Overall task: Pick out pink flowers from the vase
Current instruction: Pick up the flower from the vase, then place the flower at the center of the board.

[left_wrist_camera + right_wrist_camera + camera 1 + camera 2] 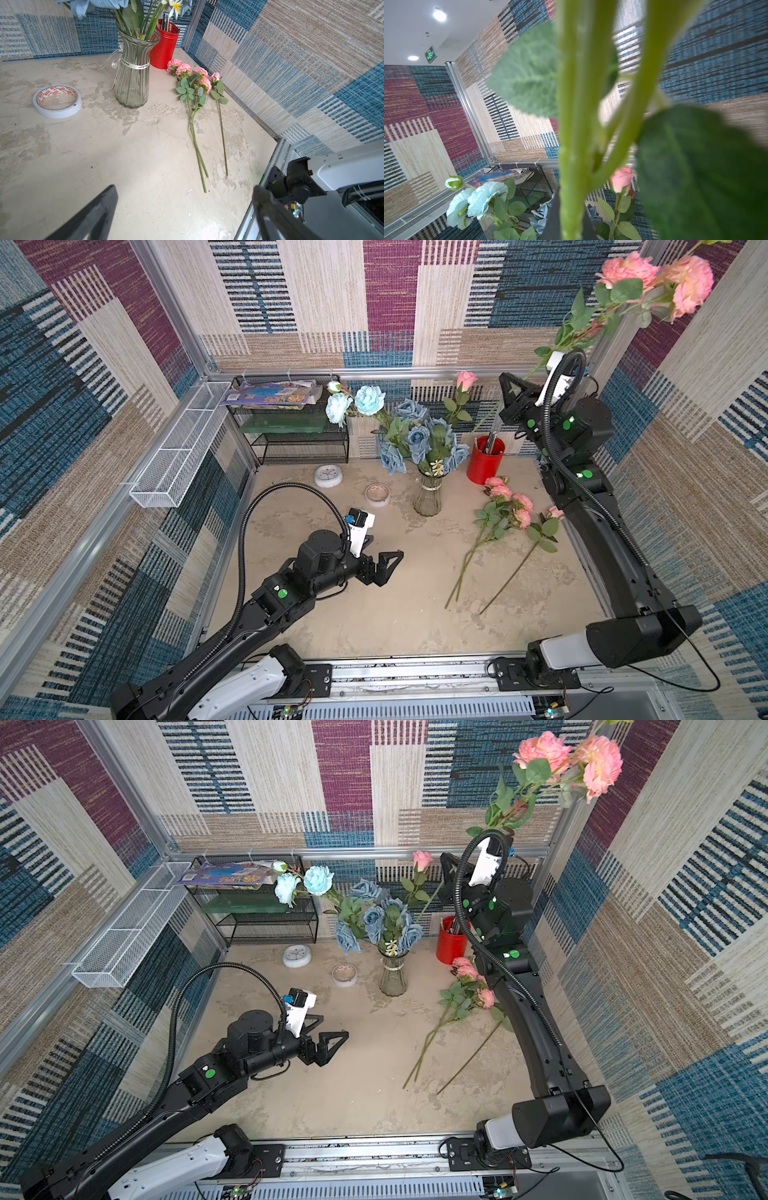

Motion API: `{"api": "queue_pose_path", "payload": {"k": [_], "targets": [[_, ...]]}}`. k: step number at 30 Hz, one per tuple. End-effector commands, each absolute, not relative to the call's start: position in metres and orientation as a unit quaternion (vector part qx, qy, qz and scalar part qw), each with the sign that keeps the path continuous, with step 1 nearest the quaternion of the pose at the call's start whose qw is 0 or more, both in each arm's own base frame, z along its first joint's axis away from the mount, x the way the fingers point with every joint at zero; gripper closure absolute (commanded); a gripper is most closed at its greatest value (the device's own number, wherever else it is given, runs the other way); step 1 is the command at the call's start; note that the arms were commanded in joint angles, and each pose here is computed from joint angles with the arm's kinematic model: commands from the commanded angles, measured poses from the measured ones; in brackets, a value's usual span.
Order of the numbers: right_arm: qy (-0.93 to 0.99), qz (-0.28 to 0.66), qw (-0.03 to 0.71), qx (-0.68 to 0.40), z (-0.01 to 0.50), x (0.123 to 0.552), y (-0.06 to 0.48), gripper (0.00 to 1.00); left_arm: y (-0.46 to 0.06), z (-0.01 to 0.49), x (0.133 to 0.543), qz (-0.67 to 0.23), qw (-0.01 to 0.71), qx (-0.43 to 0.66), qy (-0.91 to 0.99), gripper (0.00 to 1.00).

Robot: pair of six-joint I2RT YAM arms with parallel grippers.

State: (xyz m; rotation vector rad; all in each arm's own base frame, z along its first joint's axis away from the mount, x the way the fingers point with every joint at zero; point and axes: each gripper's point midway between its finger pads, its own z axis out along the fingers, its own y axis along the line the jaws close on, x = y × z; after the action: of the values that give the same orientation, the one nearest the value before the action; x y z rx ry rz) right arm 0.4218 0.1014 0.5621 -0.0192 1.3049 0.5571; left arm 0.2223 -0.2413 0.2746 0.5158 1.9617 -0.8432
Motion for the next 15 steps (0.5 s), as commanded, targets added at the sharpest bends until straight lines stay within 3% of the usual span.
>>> {"api": "queue_pose_path", "payload": {"k": [1,6,15], "targets": [[0.631,0.211,0.743,0.076,0.540,0.417,0.070,1.00,-0.246,0.286,0.229,-0.357,0.466,0.194,0.786,0.01],[0.632,0.143,0.744,0.165,0.503,0.392,0.024,1.00,-0.254,0.283,0.234,-0.360,0.459,0.193,0.789,0.01],[0.702,0.167,0.659,0.212,0.416,0.375,-0.002,1.00,-0.262,0.275,0.239,-0.367,0.445,0.188,0.795,0.01]]}}
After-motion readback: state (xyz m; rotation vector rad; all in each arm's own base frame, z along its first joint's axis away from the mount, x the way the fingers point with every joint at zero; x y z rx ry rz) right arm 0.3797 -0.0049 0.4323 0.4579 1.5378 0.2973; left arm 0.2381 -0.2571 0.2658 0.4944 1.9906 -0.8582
